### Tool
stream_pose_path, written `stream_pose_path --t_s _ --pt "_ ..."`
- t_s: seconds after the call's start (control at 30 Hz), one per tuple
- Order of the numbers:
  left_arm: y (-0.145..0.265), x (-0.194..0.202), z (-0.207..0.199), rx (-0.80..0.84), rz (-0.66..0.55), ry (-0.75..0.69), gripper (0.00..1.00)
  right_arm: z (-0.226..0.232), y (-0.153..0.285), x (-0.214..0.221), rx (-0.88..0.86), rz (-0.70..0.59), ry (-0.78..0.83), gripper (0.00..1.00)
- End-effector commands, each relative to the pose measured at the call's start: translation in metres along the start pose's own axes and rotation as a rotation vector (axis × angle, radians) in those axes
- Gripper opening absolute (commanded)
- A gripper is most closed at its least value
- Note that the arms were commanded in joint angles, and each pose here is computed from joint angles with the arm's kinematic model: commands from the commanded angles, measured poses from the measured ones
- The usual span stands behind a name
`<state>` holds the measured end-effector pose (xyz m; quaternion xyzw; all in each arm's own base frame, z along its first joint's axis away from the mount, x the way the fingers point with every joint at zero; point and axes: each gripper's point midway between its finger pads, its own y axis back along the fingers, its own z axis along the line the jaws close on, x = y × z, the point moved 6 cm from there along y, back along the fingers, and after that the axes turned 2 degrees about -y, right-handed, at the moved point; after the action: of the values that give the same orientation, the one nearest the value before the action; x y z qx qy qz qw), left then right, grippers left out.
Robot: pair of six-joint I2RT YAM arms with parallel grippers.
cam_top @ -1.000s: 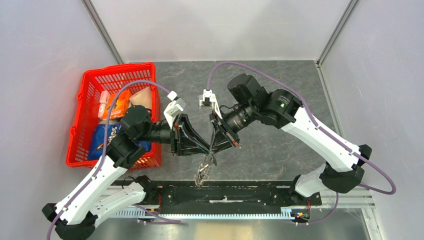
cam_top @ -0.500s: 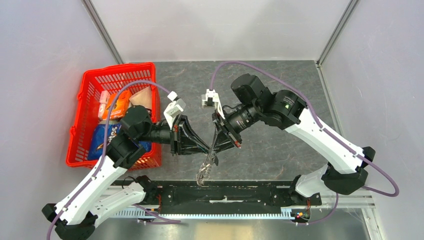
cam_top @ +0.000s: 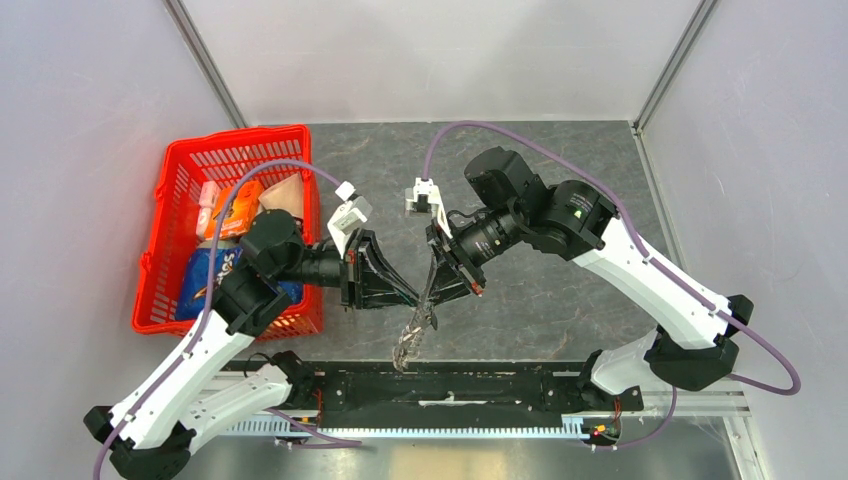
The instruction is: Put the keys on the keyring
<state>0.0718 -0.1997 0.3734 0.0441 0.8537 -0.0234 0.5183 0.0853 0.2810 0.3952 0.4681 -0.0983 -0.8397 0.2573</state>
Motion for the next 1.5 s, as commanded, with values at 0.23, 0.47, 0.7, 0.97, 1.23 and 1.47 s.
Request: stream_pose_path --t_s 0.23,0.47,0.7,0.97,1.23,1.47 --pt "-0.002 -0.012 -0.007 0.047 -0.018 -0.062 0.15 0.010 0.003 -0.013 -0.035 -0.039 0.064 0.00" --pt "-0.002 -0.009 -0.008 0.051 -0.017 -0.065 0.05 0.009 0.002 -0.015 -0.025 -0.052 0.071 0.00" --pt "0.004 -0.009 -0.014 0.036 -0.055 -0.103 0.02 0.010 0.005 -0.019 0.001 -0.081 0.075 0.03" --pt "0.010 -0.022 -0.030 0.053 -0.168 -0.167 0.02 0.026 0.022 -0.024 0.044 -0.182 0.135 0.47" --pt "0.014 -0.041 -0.046 0.097 -0.317 -0.212 0.02 0.045 0.042 -0.030 0.068 -0.294 0.218 0.51" --pt "0.014 -0.055 -0.049 0.115 -0.431 -0.197 0.02 0.048 0.040 -0.038 0.027 -0.307 0.254 0.47"
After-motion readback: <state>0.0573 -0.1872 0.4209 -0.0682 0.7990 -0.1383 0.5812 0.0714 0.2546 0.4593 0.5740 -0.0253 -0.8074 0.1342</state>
